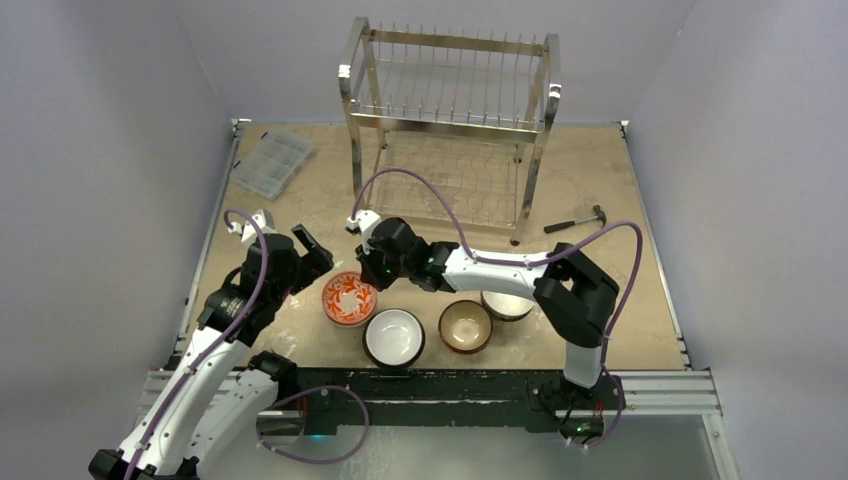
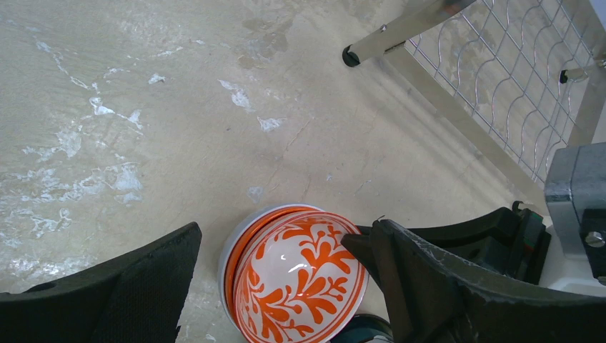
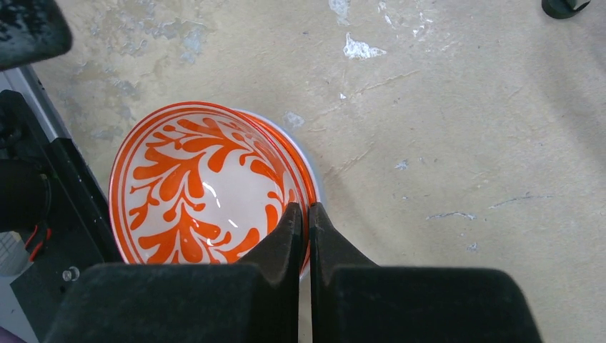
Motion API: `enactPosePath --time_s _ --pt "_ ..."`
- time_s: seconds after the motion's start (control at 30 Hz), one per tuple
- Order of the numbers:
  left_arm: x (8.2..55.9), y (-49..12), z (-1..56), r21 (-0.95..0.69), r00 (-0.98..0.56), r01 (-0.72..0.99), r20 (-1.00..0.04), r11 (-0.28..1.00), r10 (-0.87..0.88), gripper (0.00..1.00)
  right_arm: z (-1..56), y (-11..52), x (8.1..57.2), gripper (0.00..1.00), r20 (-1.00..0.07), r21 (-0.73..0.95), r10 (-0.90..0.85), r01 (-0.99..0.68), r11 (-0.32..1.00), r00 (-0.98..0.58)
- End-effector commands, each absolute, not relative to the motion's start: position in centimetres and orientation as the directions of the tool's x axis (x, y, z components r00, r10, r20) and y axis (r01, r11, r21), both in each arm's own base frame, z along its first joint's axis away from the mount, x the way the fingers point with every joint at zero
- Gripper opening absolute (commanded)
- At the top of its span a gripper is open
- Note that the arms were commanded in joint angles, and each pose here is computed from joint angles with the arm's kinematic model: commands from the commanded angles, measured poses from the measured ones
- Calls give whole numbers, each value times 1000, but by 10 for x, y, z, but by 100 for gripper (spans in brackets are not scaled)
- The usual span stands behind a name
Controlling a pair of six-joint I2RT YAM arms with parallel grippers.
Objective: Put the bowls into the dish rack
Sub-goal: Pick up the bowl from the center of the board.
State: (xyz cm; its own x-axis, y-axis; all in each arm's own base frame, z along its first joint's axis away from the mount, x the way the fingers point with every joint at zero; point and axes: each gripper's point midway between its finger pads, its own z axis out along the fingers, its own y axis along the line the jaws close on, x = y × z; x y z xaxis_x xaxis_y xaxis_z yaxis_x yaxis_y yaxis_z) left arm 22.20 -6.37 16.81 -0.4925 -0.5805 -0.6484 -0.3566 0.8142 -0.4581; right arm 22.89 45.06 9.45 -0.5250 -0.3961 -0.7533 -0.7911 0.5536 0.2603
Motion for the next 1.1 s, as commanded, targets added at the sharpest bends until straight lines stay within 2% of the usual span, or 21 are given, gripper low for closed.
enactPosePath --time_s 0.0,0.33,0.53,0.83,1.07 --pt "224 -61 182 -459 -470 -343 -671 819 -573 88 132 448 229 0 -802 245 -354 -805 540 -482" --pt "224 -65 187 -468 -478 -307 -678 829 -559 93 190 441 219 0 -857 295 -243 -819 493 -455" --pt "227 -76 195 -500 -487 -240 -680 832 -549 97 202 430 222 0 -858 347 -191 -813 467 -476" --pt "228 -118 222 -613 -511 21 -685 790 -519 99 214 368 249 0 -847 463 -60 -788 407 -529" --pt "225 -166 243 -714 -560 270 -662 646 -498 99 223 316 260 0 -876 437 29 -766 472 -482"
